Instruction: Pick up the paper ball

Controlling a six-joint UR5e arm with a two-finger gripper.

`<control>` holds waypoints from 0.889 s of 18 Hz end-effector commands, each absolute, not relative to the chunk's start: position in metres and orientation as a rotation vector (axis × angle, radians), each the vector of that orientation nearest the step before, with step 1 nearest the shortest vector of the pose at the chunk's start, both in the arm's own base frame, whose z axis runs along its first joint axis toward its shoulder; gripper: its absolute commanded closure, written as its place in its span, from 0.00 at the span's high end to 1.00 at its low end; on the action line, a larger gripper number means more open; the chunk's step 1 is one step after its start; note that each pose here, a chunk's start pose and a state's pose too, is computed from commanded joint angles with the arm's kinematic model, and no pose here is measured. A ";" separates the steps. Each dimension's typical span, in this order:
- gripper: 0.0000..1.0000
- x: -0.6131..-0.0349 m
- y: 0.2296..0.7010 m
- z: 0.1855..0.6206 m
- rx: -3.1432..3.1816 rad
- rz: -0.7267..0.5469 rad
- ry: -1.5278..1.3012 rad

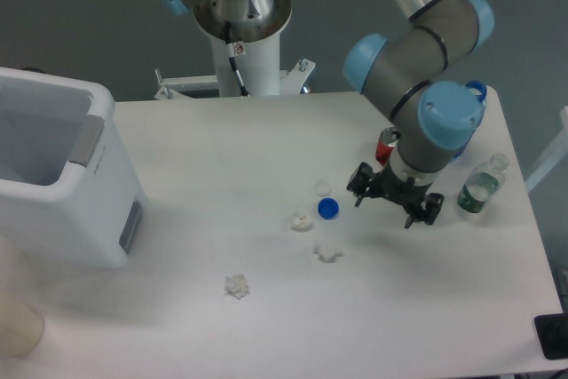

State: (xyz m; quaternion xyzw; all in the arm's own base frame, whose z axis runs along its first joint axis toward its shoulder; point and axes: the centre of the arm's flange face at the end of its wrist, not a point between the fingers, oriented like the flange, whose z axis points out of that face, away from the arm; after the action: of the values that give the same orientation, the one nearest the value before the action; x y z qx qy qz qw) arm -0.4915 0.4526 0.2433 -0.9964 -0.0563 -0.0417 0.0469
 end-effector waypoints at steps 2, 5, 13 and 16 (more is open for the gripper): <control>0.87 -0.485 0.461 0.238 -3.043 -0.137 -0.203; 0.83 -0.471 0.471 0.226 -3.056 -0.167 -0.208; 0.76 -0.448 0.481 0.208 -3.086 -0.210 -0.192; 0.72 -0.446 0.484 0.203 -3.087 -0.196 -0.184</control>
State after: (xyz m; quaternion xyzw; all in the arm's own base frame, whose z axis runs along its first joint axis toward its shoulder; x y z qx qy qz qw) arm -0.4465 0.4838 0.2032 -0.9960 -0.0594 -0.0634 0.0215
